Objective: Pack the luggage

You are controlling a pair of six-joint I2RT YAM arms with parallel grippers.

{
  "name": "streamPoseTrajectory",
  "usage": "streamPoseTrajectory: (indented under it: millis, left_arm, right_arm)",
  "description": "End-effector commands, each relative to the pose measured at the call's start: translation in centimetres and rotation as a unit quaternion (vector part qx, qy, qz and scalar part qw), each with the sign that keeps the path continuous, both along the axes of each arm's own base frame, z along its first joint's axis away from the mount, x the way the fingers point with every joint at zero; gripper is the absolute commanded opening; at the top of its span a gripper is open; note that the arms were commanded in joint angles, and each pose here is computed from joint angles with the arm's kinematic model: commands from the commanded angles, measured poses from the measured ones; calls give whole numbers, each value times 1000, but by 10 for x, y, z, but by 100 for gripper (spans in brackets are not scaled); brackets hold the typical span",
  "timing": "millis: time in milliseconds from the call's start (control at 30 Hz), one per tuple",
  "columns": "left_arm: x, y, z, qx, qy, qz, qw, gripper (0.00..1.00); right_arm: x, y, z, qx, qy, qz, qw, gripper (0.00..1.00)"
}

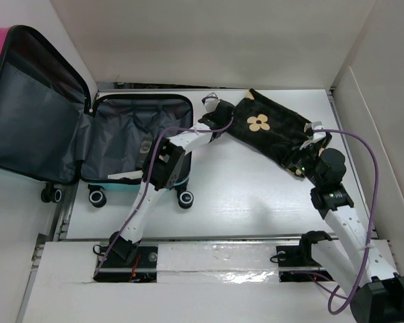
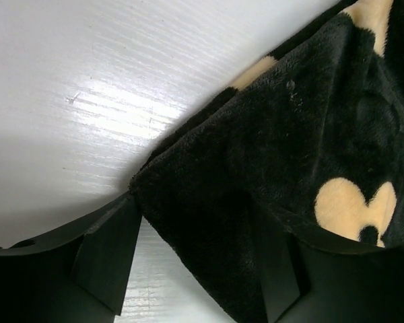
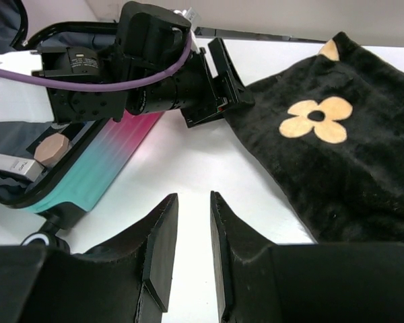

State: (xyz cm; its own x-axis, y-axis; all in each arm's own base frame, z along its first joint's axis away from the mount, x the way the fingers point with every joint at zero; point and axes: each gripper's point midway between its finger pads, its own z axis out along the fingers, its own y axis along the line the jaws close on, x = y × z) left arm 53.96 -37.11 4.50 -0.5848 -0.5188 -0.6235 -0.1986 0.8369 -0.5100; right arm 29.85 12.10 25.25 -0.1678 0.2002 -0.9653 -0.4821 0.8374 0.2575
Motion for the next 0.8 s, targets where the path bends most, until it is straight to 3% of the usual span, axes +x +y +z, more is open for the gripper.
streamPoseTrajectory:
  millis: [0, 133, 167, 267, 300, 500, 767]
  left_arm:
    - [-11, -11, -17, 5, 24, -3, 1000, 59]
    - [-6, -28, -17, -34, 14, -19, 999, 41]
    - [-4, -40, -9, -54, 8, -38, 998, 30]
    - [4, -42, -13, -79, 14, -62, 995, 12]
    - [11, -39, -10, -88, 6, -60, 994, 0]
    - [20, -31, 34, -77, -58, -83, 992, 0]
    - [17, 2, 196, -19, -200, -132, 971, 0]
  right_arm:
    - [0, -2, 22, 9, -37, -3, 999, 31]
    - [1, -4, 21, 8, -36, -11, 999, 31]
    - [1, -4, 22, 7, -37, -10, 999, 30]
    - [0, -5, 23, 3, -37, -11, 999, 30]
    - [-1, -5, 24, 4, -39, -13, 999, 29]
    - [-4, -7, 29, 2, -49, -15, 999, 27]
    - [0, -8, 25, 6, -42, -23, 999, 27]
